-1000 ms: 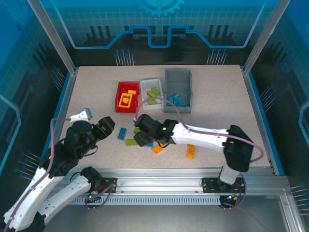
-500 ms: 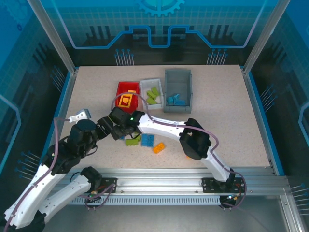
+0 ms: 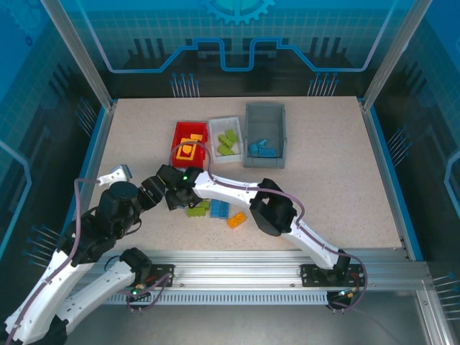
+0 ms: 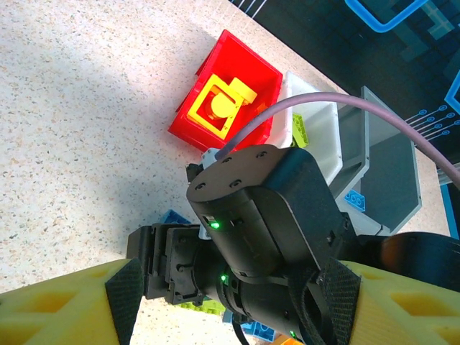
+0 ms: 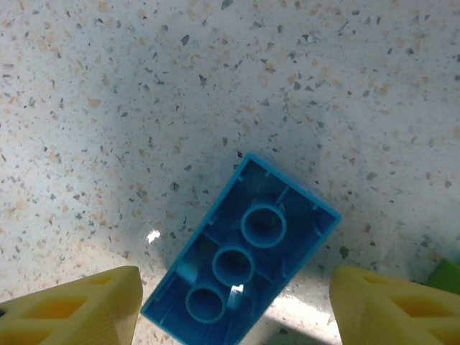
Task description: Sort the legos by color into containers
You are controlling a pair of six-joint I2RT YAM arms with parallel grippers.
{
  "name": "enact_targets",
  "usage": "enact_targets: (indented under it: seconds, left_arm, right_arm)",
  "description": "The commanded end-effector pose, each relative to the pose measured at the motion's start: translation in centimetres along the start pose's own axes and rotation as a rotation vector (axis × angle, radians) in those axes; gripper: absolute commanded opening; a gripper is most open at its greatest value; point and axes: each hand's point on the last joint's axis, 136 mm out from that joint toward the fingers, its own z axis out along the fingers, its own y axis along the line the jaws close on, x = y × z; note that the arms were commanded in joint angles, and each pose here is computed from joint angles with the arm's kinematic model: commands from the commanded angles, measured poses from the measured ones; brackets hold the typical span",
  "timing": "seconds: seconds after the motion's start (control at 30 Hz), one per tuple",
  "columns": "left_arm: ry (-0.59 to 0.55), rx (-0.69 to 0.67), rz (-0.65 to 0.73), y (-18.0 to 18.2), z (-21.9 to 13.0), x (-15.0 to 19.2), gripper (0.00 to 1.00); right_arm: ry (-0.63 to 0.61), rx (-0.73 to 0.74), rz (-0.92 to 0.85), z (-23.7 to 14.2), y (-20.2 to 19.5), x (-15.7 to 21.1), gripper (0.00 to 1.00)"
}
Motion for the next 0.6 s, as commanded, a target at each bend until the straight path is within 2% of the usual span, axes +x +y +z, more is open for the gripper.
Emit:
enact_targets:
  seconds: [0.0,0.2,0.33,0.43,0.57]
  left_arm:
    - [-0.037,-0.004,0.01,0.2,-1.1,-1.1,0.71]
    - [-0.049,0.004,0.014,0.3,-1.7,-1.4,0.71]
    - [-0.045,0.01,0.013,0.2,-1.7,-1.3,0.71]
    - [-0.039,0.025,0.016,-0.3,-1.5,-1.3,0.72]
    - [0.007,0.104,0.039,-2.8,-0.6,-0.8,0.74]
  right_arm:
    - [0.011,0.044,0.04,1.4,-0.7,-0.2,0.64]
    - [-0.001,0.077,0.044,2.3,-1.2,-0.8,0.47]
    - [-0.044,0.071,0.015,0.6,-0.9,-1.8,0.28]
    - [-0.151,0.068,-0.023,-3.6,-0.7,-3.9,0.22]
    - [-0.371,0.067,-0.034,-13.1,-3.1,-7.5,0.23]
